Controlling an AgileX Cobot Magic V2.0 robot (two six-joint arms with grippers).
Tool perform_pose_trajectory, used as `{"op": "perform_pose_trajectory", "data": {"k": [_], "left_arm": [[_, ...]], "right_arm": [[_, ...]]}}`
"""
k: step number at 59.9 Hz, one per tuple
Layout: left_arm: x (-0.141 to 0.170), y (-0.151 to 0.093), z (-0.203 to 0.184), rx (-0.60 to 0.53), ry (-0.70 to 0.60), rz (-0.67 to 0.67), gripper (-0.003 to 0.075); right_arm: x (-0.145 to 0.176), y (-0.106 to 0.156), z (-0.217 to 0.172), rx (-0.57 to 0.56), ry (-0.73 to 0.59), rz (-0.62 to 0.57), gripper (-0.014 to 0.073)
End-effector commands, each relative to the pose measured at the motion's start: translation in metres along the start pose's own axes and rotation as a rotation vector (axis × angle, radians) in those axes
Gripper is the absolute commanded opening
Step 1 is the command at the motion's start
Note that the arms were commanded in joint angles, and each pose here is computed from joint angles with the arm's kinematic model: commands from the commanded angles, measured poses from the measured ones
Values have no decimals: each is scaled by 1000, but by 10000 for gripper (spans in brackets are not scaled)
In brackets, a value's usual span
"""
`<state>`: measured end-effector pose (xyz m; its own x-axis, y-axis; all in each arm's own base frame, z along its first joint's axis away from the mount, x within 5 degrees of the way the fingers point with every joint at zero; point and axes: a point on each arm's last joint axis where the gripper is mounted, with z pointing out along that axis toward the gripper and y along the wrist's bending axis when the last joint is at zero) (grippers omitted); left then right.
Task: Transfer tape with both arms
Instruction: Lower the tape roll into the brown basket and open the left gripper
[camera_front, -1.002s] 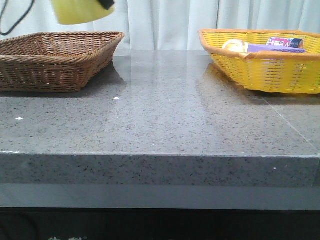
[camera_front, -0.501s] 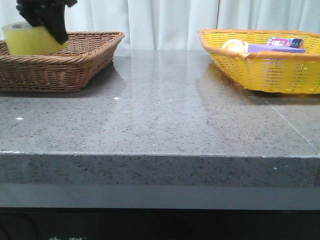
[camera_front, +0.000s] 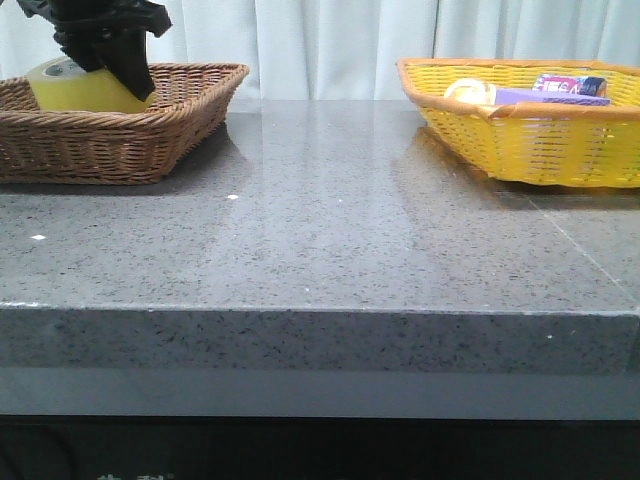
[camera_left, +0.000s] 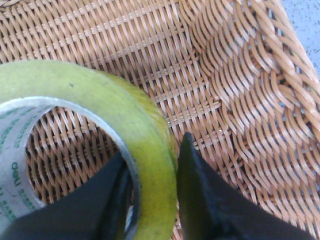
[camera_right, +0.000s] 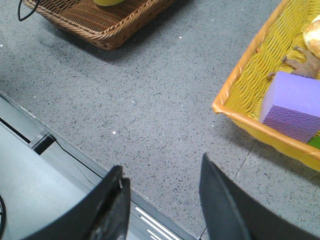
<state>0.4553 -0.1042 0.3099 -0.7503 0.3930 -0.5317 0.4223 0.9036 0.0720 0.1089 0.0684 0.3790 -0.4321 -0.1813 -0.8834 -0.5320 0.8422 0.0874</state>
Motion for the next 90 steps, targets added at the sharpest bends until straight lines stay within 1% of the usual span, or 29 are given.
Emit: {"op": "perform_pose_trajectory", "data": {"k": [1, 4, 7, 14, 16, 18, 40, 46, 53, 65, 79, 85, 90], "left_arm": [[-13, 0, -33, -17, -119, -7, 197], [-12, 0, -28, -12, -99, -7, 226], [-11, 0, -26, -9, -86, -8, 288], [-10, -1, -24, -3, -75, -10, 470], [-9, -1, -25, 0, -67, -9, 503], [-9, -1, -26, 3, -63, -10, 515], [-10, -4, -57, 23, -2, -8, 512], [-10, -4, -66, 22, -8, -23, 512], [-9, -6, -85, 18, -28, -43, 512], [-7, -9, -130, 4, -106, -67, 512], [3, -17, -204, 8, -255, -158, 512], [13, -26, -236, 53, -319, -173, 512], [25, -37, -262, 116, -361, -173, 512]], "right_arm": [[-13, 0, -6, 3, -103, 6, 361], [-13, 0, -6, 3, -103, 6, 361], [-13, 0, -6, 3, -103, 6, 361], [-13, 0, -6, 3, -103, 6, 361], [-13, 0, -6, 3, -103, 6, 361], [-13, 0, -6, 3, -103, 6, 361], [-13, 0, -6, 3, -103, 6, 361], [-13, 0, -6, 3, -103, 6, 361], [-13, 0, -6, 3, -103, 6, 361], [-13, 0, -6, 3, -103, 6, 361], [-13, 0, -6, 3, -103, 6, 361], [-13, 0, -6, 3, -103, 6, 361], [-13, 0, -6, 3, -103, 6, 361]]}}
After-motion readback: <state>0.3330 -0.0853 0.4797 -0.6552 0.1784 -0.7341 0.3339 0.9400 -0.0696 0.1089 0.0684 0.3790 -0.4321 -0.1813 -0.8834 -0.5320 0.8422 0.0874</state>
